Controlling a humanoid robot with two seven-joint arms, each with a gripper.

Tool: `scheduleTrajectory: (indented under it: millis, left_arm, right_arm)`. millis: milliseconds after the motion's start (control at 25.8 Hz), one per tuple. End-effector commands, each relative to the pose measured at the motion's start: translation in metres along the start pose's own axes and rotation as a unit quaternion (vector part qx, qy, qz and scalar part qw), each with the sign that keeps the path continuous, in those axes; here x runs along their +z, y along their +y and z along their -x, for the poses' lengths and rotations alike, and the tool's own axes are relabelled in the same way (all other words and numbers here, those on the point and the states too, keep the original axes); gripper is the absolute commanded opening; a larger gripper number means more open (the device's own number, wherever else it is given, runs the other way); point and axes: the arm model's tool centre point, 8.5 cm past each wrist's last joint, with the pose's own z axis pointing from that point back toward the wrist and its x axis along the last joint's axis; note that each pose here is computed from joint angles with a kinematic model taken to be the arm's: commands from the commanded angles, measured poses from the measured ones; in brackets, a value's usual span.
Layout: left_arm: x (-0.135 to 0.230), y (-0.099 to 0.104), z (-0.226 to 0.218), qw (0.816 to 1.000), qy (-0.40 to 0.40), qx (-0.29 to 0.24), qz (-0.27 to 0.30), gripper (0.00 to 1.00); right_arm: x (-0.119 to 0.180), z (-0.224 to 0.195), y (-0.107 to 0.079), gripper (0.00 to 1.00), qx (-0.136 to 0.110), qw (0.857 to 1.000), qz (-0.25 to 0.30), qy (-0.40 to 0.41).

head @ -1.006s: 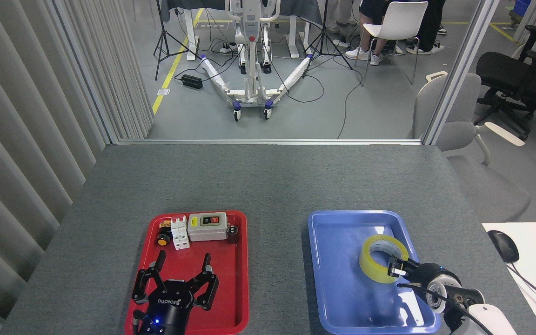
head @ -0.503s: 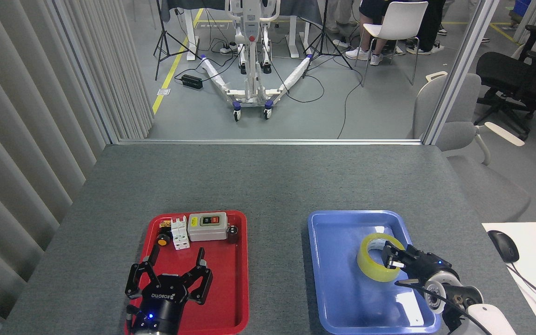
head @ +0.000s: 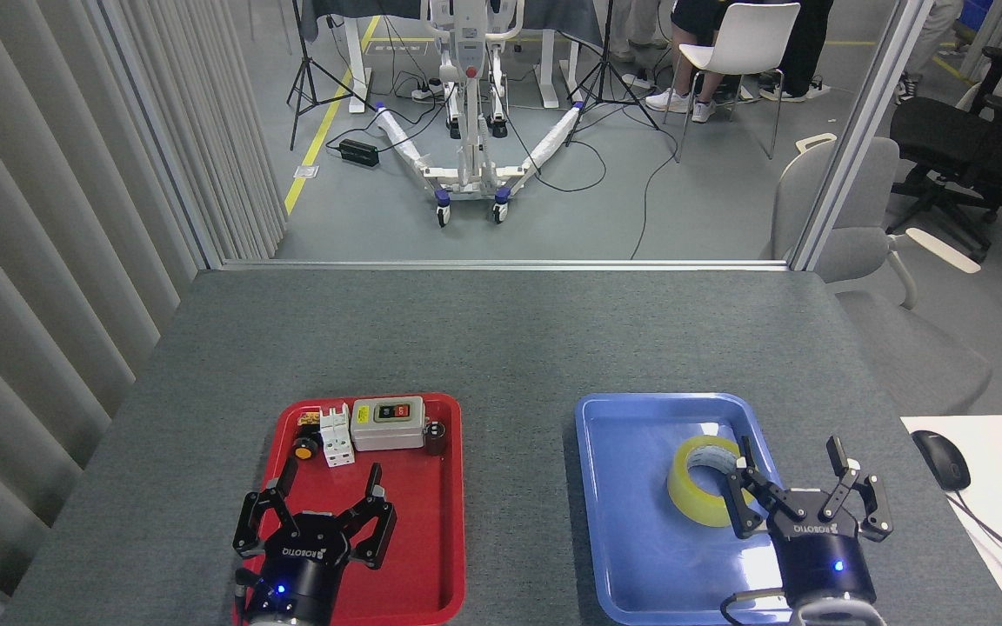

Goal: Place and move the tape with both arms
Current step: 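Open the right gripper and withdraw it from the tape roll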

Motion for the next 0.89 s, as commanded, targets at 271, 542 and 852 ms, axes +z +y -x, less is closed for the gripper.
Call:
scheduleTrajectory:
  millis: [271, 542, 852]
  left_arm:
    - [-0.006, 0.007, 0.001, 1.000, 0.000, -0.001, -0.011, 1.00]
    - [-0.009, 0.010, 0.000, 1.000, 0.001, 0.000, -0.015, 1.00]
    - [-0.008, 0.008, 0.005, 1.000, -0.001, -0.008, -0.012, 1.00]
  right_arm:
    - [0.054, 0.005, 0.025, 0.99, 0.018, 0.999, -0.040, -0.008]
    - [0.051, 0.019, 0.021, 0.99, 0.038, 0.999, -0.034, -0.011]
    - [0.048, 0.021, 0.018, 0.99, 0.042, 0.999, -0.030, -0.012]
